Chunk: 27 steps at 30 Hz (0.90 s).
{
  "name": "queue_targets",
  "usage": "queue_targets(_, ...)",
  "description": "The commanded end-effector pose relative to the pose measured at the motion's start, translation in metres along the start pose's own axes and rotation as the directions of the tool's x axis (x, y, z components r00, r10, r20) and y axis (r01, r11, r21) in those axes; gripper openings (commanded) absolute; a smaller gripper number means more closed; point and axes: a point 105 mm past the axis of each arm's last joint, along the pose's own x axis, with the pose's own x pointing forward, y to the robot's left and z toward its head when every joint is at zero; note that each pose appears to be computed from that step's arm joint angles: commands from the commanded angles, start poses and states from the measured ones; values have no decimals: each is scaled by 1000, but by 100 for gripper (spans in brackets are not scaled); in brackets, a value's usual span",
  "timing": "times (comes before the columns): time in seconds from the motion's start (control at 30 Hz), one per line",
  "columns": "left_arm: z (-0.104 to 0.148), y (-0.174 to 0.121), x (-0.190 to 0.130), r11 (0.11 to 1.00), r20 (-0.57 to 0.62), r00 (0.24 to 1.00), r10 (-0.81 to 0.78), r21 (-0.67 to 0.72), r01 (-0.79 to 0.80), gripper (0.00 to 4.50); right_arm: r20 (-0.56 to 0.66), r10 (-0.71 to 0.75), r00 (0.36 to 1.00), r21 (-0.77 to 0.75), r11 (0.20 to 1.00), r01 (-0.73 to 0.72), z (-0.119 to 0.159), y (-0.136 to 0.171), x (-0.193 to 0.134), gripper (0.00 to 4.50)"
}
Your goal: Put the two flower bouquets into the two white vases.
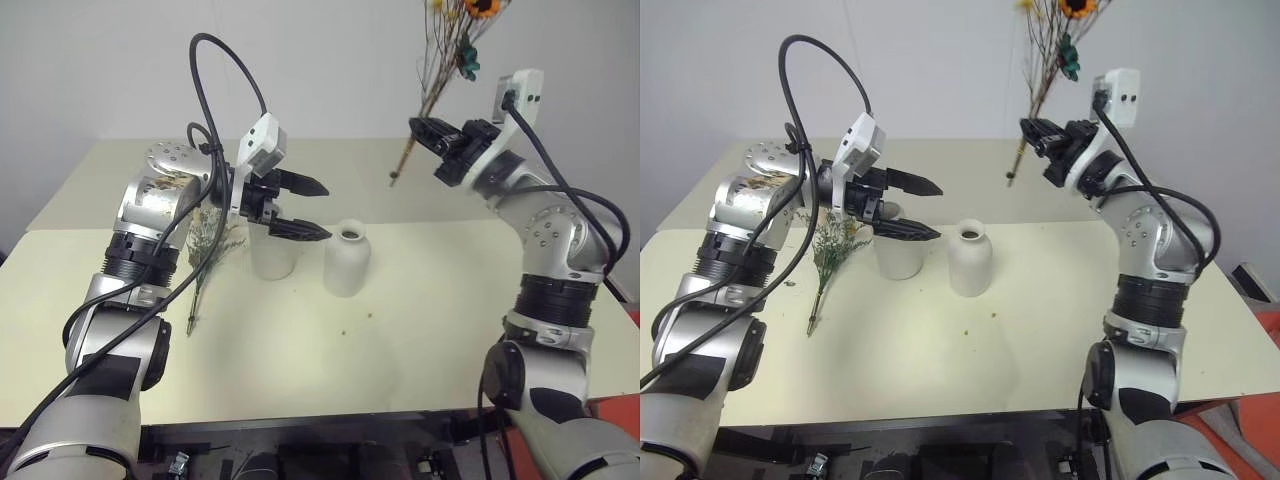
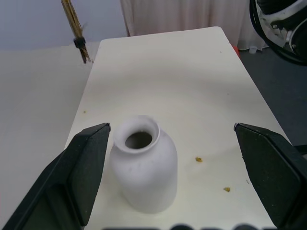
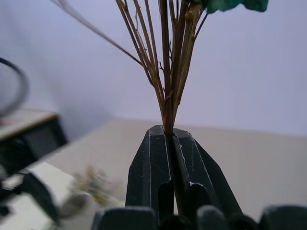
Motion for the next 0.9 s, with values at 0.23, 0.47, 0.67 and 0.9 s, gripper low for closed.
queue_targets(0.23, 10, 0, -9, 998, -5, 1000, 20, 53, -20, 450, -60, 134, 989, -72, 988, -139, -35, 31, 5, 4)
queue_targets(0.47, 11, 3, -8, 998, -2, 1000, 27, 51, -27, 450, -107, 131, 986, -63, 988, -138, -55, 30, 2, 4)
queue_targets(0.67, 12, 3, -8, 998, -3, 1000, 31, 55, -31, 450, -151, 128, 980, -59, 989, -138, -70, 32, -6, 4)
queue_targets(0.9, 11, 3, -10, 998, -5, 999, 42, 54, -41, 450, -216, 130, 968, -69, 987, -148, -90, 40, -15, 113)
